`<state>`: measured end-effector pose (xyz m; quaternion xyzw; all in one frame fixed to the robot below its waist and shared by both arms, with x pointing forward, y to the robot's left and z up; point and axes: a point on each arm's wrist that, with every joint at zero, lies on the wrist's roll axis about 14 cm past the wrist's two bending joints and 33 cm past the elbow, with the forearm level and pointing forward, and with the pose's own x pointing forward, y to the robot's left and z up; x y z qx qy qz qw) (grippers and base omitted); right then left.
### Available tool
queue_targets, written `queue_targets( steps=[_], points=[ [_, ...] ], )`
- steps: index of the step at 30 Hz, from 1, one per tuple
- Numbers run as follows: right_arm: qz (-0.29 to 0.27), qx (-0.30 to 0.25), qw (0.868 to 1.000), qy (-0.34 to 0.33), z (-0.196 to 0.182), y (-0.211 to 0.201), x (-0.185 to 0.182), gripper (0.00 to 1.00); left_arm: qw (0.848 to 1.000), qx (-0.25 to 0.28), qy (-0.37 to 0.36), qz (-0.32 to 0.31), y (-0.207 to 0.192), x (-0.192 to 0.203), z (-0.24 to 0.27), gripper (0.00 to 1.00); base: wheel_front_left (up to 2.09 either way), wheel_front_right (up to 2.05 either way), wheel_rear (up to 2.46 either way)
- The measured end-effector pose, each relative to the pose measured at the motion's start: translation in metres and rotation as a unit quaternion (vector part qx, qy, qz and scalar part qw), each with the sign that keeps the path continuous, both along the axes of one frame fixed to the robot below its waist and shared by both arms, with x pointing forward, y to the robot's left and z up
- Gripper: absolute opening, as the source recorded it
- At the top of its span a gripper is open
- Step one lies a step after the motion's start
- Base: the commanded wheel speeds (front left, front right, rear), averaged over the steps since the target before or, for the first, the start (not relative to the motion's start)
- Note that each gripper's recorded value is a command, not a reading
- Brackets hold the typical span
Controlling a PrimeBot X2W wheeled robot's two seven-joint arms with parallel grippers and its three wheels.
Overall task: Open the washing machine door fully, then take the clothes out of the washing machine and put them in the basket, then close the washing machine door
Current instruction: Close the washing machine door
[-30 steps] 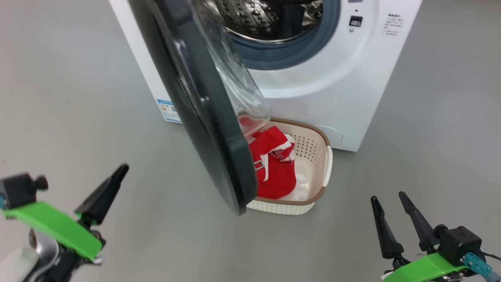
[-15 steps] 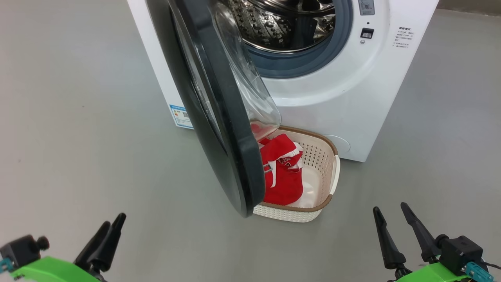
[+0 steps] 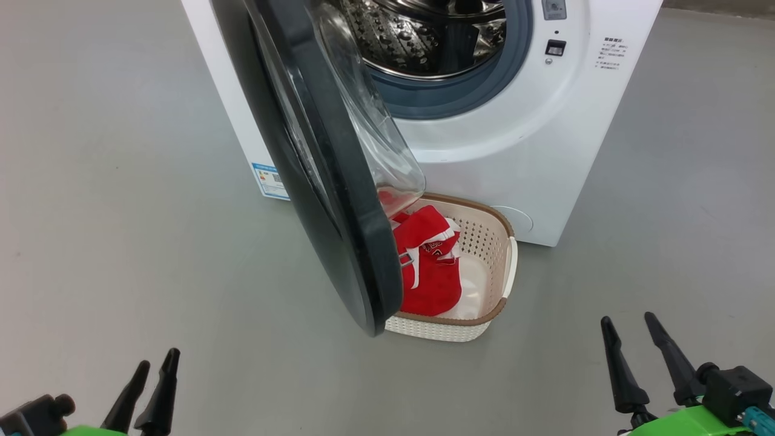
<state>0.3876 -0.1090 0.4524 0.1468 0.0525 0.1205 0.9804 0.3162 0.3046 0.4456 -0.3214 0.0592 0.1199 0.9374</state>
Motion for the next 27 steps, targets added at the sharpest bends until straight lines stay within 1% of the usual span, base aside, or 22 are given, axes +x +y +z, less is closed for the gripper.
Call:
queue_targets(
  steps=[8, 11, 17, 22, 27],
  points=[
    [-0.018, -0.004, 1.0, -0.002, 0.002, -0.013, -0.004, 1.0, 0.996, 0.087, -0.015, 0.012, -0.001, -0.007, 0.008, 1.0, 0.0, 0.0, 0.0],
    [-0.021, -0.004, 1.0, -0.005, 0.004, -0.015, -0.003, 1.0, 0.991, 0.132, -0.024, 0.009, -0.004, -0.009, 0.017, 1.0, 0.0, 0.0, 0.0],
    [-0.029, -0.004, 1.0, -0.011, 0.008, -0.02, 0.0, 1.0, 0.978, 0.204, -0.049, 0.003, -0.014, -0.01, 0.039, 1.0, 0.0, 0.0, 0.0],
    [-0.03, -0.004, 0.999, -0.015, 0.01, -0.021, 0.0, 1.0, 0.969, 0.239, -0.056, -0.009, -0.023, -0.012, 0.047, 1.0, 0.0, 0.0, 0.0],
    [-0.029, -0.004, 0.999, -0.018, 0.012, -0.02, 0.001, 1.0, 0.969, 0.239, -0.055, -0.008, -0.029, -0.016, 0.045, 1.0, 0.0, 0.0, 0.0]
  ],
)
